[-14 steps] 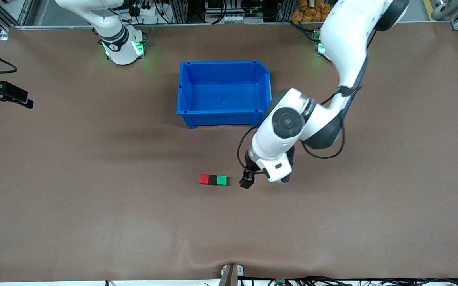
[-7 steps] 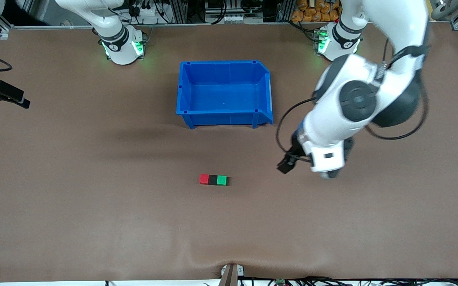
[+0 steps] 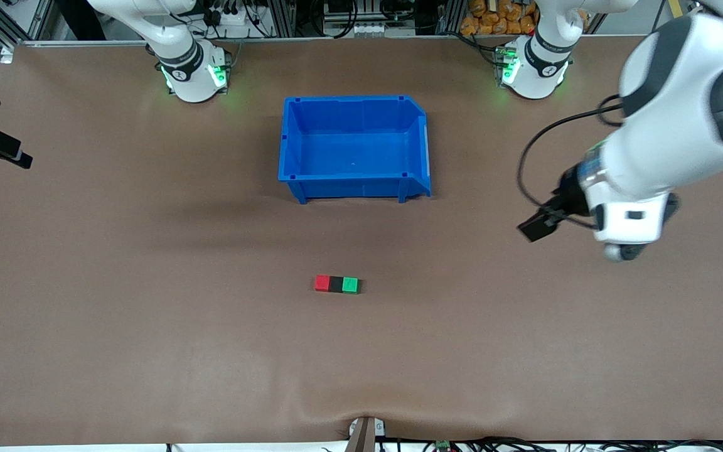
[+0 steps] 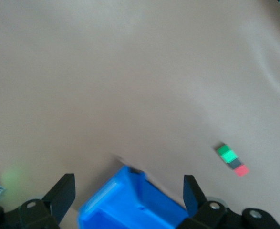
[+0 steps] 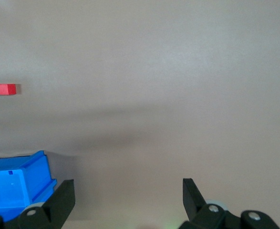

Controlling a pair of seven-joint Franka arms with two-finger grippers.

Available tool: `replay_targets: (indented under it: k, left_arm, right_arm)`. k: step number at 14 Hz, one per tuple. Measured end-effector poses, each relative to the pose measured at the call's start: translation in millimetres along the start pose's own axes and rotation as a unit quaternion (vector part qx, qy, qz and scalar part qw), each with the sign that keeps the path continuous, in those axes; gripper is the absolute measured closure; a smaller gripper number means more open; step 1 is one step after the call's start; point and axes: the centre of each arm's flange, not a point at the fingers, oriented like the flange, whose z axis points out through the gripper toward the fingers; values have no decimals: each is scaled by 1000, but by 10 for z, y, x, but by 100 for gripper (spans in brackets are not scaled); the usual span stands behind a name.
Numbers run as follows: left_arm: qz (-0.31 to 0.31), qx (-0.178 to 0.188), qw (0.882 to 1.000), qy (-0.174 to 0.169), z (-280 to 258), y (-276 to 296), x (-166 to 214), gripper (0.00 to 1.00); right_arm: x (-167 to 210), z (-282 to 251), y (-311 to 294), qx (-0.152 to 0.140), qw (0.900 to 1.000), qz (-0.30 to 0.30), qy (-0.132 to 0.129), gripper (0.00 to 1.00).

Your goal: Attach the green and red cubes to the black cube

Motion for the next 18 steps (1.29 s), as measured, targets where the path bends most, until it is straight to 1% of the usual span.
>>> replay_targets:
  k: [3, 6, 8, 10, 12, 14, 18]
  left_arm:
    - [69, 4, 998, -2, -245, -539, 266, 0]
    - [144, 8, 990, -6, -338, -1035, 441, 0]
    - [182, 15, 983, -2, -390, -1309, 500, 0]
    - [213, 31, 977, 4, -402, -1450, 448, 0]
    - [233, 40, 972, 7, -425, -1515, 366, 0]
    - [248, 40, 968, 11, -473, -1597, 346, 0]
    - [252, 41, 967, 12, -494, -1675, 356, 0]
  right_arm:
    - [-39, 11, 135, 2, 1000, 13, -13, 0]
    - [-53, 7, 177, 2, 1000, 17, -17, 0]
    - [-54, 5, 173, 1, 1000, 16, -17, 0]
    - [-55, 5, 177, 0, 1000, 16, -18, 0]
    - [-55, 5, 172, 0, 1000, 16, -18, 0]
    - [-55, 5, 163, -1, 1000, 15, -18, 0]
    - [-65, 15, 134, 0, 1000, 12, -23, 0]
